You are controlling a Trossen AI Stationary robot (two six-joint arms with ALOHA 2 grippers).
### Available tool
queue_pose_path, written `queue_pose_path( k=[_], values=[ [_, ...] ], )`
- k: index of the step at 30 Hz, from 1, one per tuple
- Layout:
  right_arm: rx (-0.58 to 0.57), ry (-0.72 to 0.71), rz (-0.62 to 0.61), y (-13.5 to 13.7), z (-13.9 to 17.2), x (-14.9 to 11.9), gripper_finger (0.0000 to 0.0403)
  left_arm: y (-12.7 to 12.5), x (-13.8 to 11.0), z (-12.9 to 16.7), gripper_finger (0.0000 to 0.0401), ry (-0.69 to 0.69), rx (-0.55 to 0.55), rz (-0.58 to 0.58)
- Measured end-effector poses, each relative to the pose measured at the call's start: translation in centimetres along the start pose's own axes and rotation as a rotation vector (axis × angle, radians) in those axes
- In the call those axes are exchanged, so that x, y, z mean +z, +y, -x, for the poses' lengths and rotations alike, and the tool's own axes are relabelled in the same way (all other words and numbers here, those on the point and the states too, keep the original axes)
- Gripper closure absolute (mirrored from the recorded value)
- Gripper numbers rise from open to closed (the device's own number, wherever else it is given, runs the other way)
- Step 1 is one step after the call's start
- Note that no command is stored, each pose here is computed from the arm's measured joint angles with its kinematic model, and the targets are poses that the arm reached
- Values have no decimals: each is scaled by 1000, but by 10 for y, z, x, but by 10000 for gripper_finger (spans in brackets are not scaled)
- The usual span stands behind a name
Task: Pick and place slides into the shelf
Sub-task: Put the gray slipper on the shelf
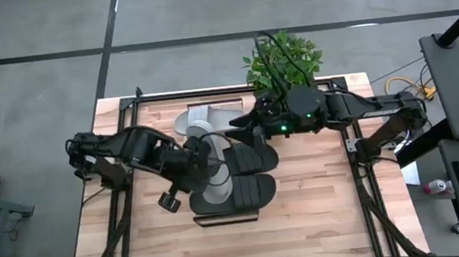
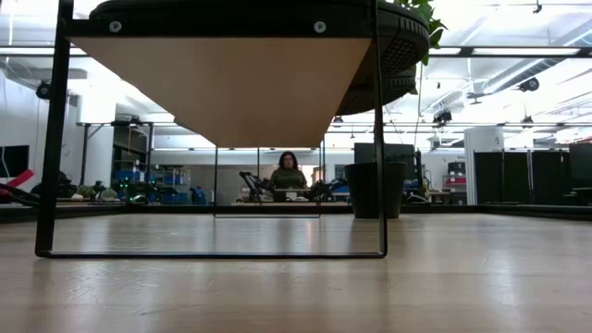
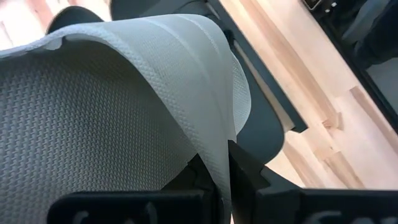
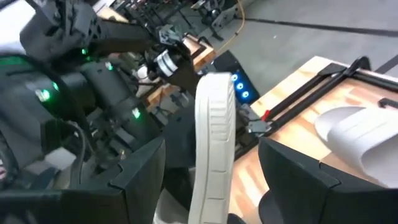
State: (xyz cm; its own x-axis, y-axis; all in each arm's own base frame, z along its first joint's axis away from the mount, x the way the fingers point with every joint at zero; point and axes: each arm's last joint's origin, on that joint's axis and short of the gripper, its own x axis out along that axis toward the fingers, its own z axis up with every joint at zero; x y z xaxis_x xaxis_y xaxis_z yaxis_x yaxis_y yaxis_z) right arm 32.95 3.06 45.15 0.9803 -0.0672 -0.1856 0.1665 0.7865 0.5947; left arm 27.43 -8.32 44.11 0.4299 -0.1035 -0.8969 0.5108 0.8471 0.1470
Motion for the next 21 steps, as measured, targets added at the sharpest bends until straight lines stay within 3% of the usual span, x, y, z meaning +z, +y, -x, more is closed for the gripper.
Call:
queue_pose_path(
  k=[9,21],
  values=[
    [36,102,-15,-24,-28,0,154,15,-5,0,401,4,11,10],
    [78,39,31,-23,-31,6,154,16,-1,-5,401,-24,-26,-33]
  ],
)
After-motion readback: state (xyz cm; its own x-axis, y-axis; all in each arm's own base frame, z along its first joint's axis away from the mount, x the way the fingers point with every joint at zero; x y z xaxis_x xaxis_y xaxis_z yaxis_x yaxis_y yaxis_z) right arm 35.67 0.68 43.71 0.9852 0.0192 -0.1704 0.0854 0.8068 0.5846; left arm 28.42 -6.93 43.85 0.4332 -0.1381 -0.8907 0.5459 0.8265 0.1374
